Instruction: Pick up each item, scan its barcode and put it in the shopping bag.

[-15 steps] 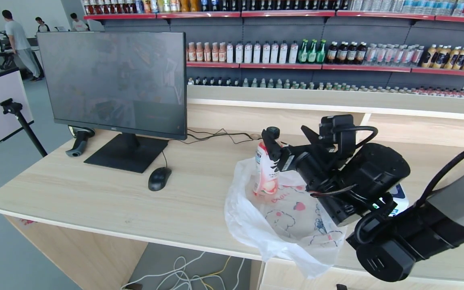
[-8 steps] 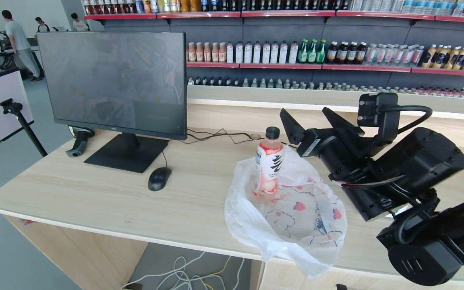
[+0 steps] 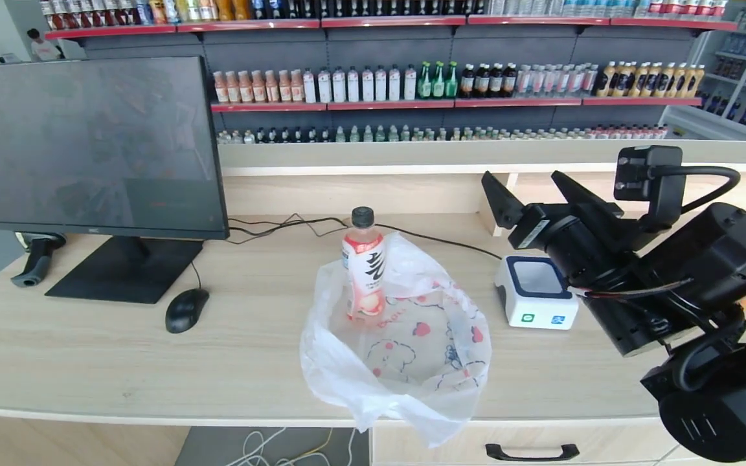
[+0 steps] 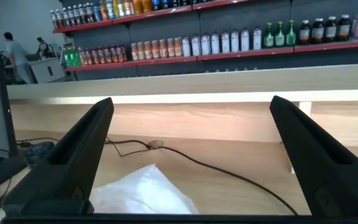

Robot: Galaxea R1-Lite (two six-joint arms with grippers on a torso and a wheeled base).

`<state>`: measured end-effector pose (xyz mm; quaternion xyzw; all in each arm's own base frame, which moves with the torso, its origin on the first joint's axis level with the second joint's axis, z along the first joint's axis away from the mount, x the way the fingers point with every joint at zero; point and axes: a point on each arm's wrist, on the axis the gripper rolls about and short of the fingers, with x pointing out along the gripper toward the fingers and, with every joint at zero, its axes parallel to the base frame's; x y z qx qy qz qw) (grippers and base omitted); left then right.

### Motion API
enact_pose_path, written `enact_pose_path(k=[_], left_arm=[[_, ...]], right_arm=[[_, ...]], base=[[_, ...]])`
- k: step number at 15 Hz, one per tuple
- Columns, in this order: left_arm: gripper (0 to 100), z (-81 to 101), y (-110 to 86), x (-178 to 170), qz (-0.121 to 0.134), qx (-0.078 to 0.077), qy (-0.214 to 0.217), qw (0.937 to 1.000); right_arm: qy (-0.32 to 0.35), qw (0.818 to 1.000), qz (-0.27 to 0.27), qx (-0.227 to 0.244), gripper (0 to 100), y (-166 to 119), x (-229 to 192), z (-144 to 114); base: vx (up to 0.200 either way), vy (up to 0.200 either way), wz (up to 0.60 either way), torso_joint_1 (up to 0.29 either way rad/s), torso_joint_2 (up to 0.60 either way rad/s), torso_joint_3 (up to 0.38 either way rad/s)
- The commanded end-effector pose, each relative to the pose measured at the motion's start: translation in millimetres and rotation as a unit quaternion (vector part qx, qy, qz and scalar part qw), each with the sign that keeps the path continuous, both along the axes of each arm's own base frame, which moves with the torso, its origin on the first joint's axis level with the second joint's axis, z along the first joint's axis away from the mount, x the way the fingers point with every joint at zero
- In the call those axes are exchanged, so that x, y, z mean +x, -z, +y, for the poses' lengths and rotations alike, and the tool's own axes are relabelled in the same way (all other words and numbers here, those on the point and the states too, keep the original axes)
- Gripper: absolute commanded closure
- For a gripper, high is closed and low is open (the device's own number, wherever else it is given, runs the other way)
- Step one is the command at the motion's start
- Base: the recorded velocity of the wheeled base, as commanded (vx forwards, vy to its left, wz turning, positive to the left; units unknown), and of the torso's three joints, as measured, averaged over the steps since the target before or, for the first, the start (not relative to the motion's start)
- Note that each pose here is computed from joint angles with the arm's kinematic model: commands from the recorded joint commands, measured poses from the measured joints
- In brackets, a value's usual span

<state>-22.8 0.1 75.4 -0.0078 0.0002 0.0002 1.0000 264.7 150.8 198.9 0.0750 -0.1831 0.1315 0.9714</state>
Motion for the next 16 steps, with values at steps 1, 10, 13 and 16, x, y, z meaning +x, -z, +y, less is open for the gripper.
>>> enact_pose_path(k=[1,10,13,16], left_arm=[[0,0.0,-0.1,0.1,0.001,0.000,0.001,1.0000],[0,0.0,-0.2,0.1,0.000,-0.004,-0.001,1.0000],[0,0.0,-0.2,0.1,0.000,-0.005,-0.001,1.0000],[0,0.0,-0.2,0.1,0.000,-0.005,-0.001,1.0000]], right_arm=[[0.000,1.000,-0.002,0.001,0,-1.6,-2.0,-1.3],[-0.001,1.000,0.014,-0.009,0,5.6,-10.2,-5.7],[-0.001,1.000,0.015,-0.010,0,6.4,-10.1,-5.6],[-0.003,1.000,0.019,-0.012,0,8.6,-9.5,-3.7]], base=[[0.000,0.000,-0.60,0.002,0.00,0.002],[0.000,-0.178,-0.20,0.003,0.00,0.002],[0.000,-0.200,0.00,0.006,0.00,0.001],[0.000,-0.200,0.00,0.001,0.00,0.002]])
